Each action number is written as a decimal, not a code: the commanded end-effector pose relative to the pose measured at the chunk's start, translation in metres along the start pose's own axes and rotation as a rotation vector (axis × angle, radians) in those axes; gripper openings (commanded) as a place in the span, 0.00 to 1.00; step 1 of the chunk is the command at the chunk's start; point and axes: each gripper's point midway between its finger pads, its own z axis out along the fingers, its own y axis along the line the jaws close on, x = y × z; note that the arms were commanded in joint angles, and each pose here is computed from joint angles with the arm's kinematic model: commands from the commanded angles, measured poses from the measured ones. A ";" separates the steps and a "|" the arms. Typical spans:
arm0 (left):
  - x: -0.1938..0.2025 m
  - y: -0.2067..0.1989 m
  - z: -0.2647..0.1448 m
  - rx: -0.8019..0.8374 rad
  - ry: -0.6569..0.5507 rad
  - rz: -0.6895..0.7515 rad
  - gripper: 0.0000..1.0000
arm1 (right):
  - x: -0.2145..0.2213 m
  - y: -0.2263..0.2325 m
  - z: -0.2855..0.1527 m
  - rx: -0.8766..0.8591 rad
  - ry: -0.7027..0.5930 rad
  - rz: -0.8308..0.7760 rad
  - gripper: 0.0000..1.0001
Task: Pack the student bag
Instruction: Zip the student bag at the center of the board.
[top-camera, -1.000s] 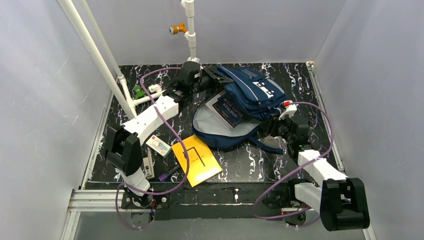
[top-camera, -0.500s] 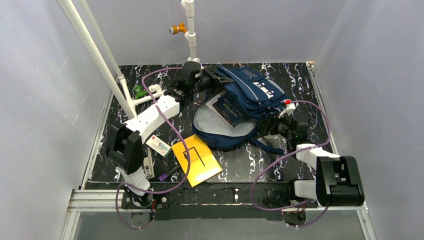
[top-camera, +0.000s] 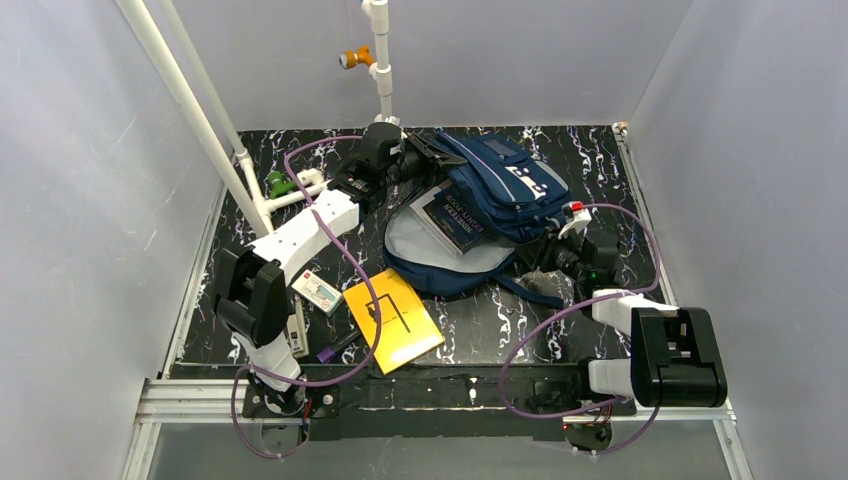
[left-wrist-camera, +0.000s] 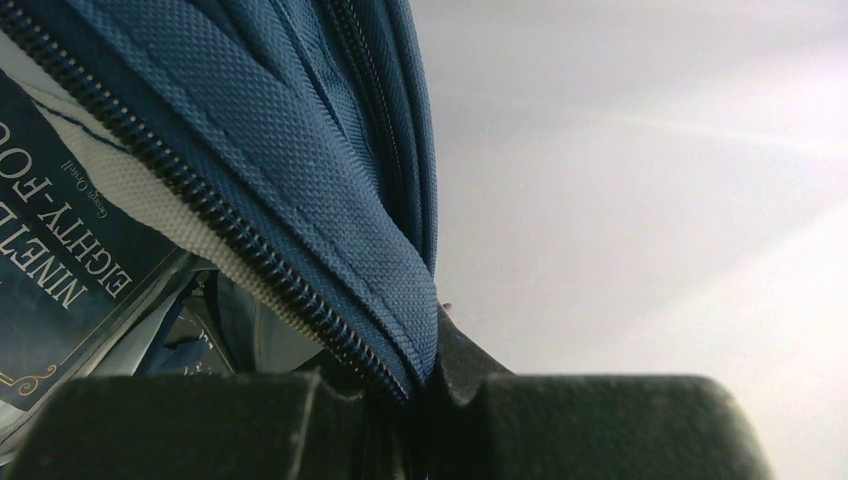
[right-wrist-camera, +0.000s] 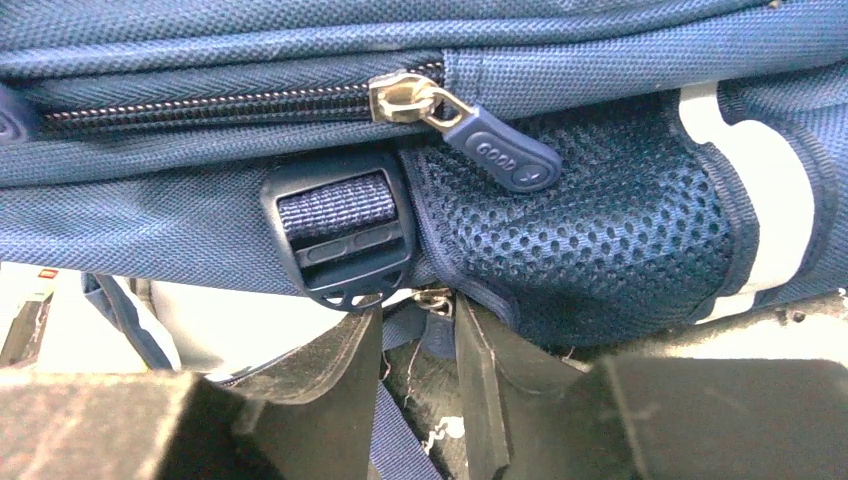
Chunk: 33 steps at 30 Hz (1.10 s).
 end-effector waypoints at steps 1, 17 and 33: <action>0.003 -0.079 -0.024 0.224 0.008 0.060 0.00 | -0.006 0.019 -0.003 -0.083 -0.029 -0.008 0.38; 0.003 -0.076 -0.024 0.219 0.011 0.059 0.00 | -0.003 0.013 -0.008 -0.041 -0.055 0.004 0.31; 0.012 -0.023 -0.025 0.126 0.035 0.115 0.00 | -0.011 0.020 -0.017 0.001 0.033 0.072 0.01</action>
